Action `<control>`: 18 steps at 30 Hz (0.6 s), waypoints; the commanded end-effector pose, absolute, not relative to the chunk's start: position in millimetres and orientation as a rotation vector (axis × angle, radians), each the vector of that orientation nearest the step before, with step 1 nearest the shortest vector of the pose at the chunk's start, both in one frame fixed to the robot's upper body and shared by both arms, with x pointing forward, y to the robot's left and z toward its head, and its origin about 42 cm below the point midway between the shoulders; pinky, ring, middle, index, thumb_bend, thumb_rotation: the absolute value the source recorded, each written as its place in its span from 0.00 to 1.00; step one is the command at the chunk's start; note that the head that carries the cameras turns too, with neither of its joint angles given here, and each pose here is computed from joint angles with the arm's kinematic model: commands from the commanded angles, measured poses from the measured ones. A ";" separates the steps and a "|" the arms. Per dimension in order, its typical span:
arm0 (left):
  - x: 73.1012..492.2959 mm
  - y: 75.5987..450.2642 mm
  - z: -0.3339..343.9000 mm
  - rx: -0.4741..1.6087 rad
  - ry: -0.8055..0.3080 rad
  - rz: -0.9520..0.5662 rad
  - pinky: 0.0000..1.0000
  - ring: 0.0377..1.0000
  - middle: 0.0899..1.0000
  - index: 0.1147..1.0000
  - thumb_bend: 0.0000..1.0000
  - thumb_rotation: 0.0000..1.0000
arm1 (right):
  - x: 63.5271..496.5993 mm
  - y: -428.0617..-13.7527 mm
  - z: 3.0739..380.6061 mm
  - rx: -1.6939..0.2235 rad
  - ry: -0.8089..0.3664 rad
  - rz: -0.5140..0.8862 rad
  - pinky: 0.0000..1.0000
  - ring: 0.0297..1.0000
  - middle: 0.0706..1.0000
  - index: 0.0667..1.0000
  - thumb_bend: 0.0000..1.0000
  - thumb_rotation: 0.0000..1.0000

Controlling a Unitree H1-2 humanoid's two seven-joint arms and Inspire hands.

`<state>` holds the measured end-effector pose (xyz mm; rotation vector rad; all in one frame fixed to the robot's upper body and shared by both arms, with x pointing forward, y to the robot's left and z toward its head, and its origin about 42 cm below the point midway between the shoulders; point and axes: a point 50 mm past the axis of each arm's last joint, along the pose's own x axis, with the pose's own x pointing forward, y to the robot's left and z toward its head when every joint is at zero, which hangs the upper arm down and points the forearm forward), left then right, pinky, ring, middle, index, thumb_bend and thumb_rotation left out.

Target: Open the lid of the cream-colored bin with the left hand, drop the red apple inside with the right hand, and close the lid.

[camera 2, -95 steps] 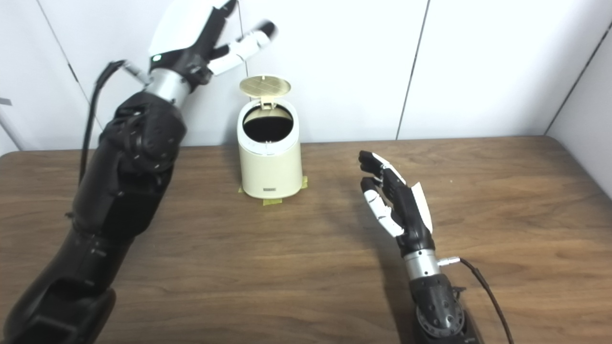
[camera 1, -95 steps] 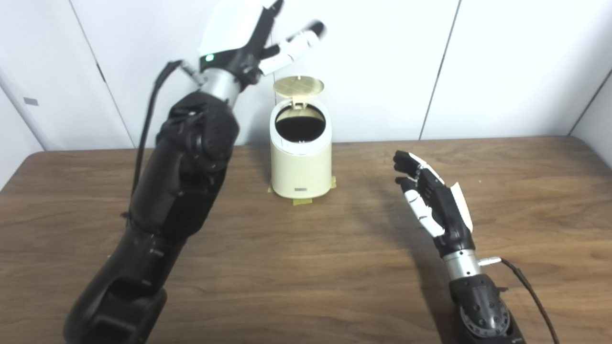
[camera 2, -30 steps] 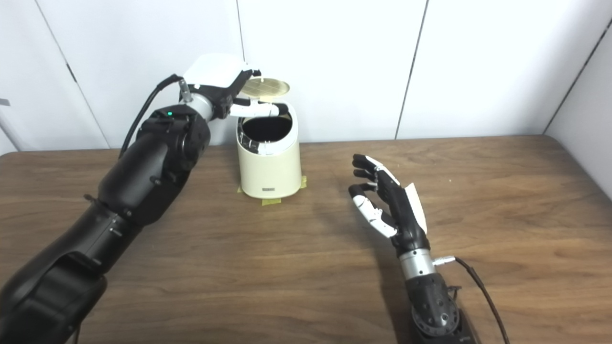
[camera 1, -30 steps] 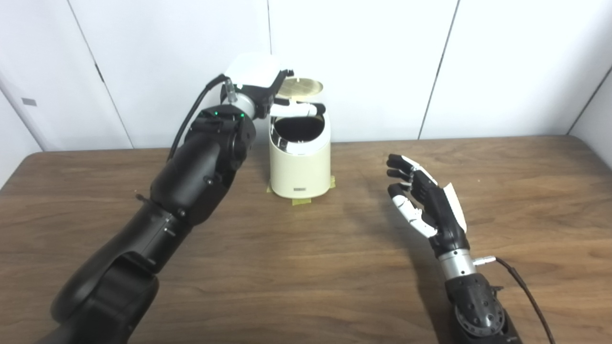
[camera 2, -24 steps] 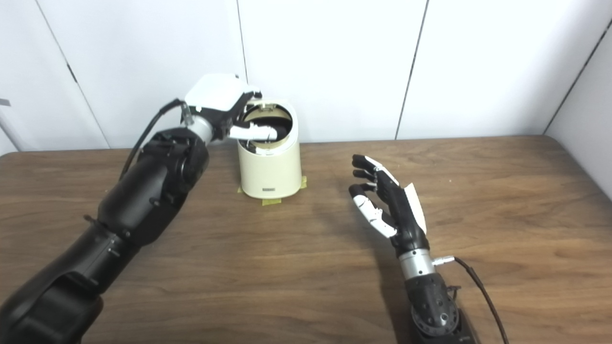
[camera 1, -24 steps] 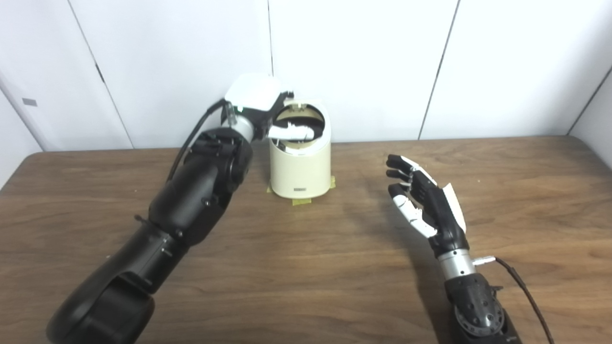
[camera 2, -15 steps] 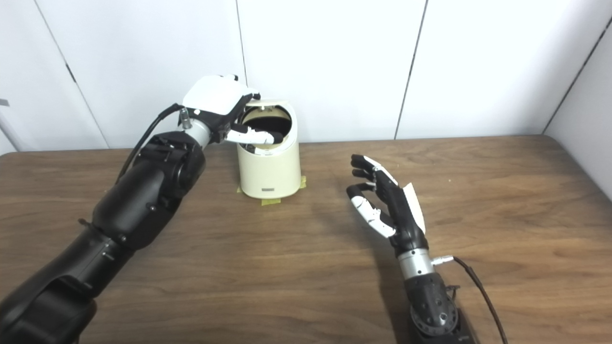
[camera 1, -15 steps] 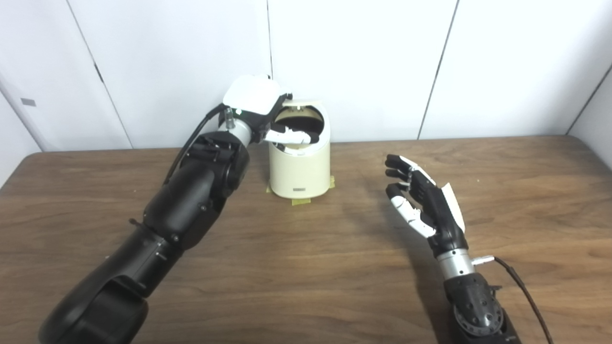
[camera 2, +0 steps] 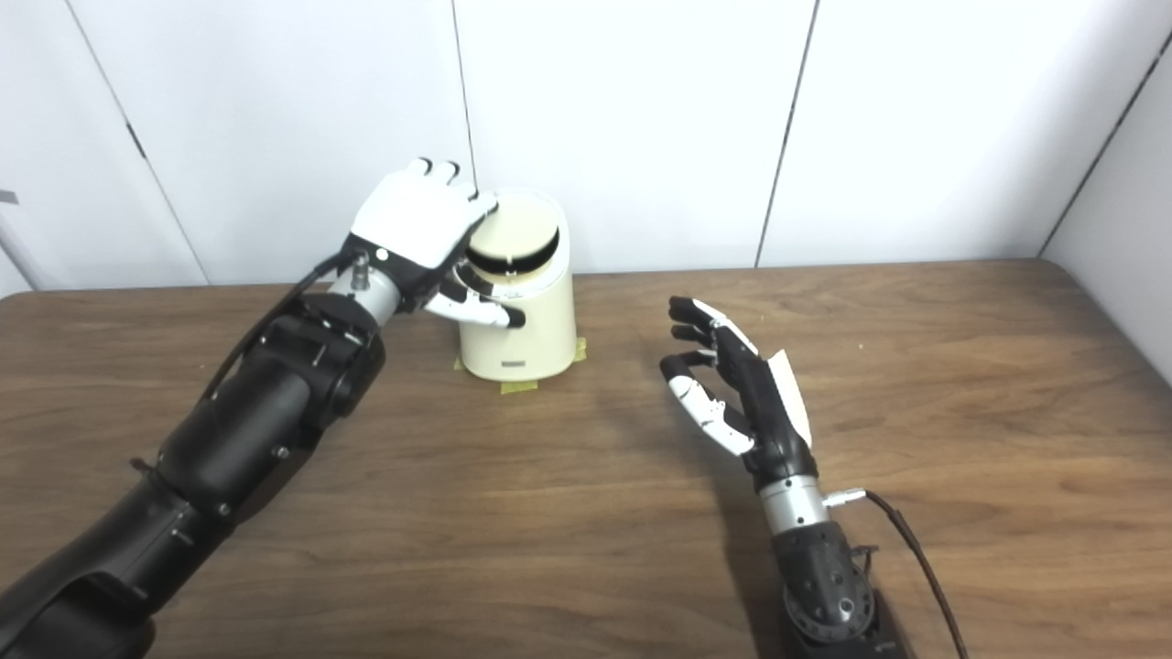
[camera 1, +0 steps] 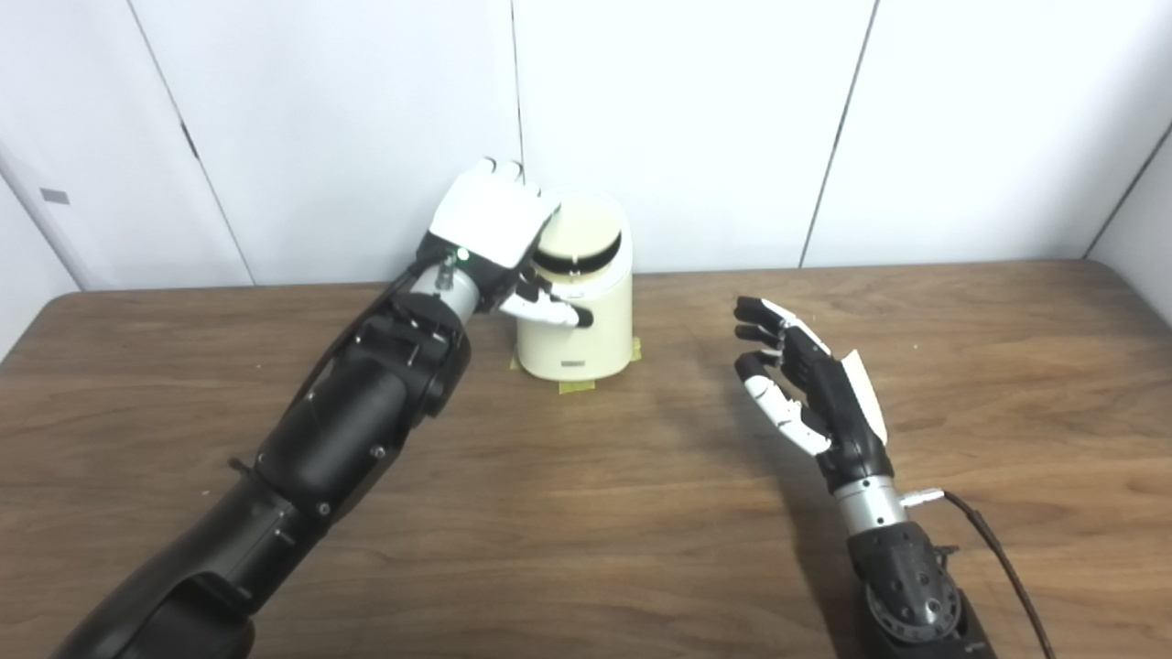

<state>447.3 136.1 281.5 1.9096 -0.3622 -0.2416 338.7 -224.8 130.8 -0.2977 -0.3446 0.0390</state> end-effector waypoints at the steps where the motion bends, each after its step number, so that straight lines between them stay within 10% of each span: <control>1: 448.5 136.3 302.2 1.950 -0.429 -0.201 1.00 1.00 0.92 0.90 0.86 0.91 | 344.0 -216.3 139.1 -0.283 -0.387 0.040 0.68 0.79 0.81 0.81 0.27 0.65; 18: 428.0 133.7 276.8 2.026 -0.475 -0.276 1.00 1.00 0.90 0.85 0.86 0.89 | 344.7 -215.3 140.8 -0.275 -0.386 0.041 0.69 0.80 0.81 0.80 0.28 0.65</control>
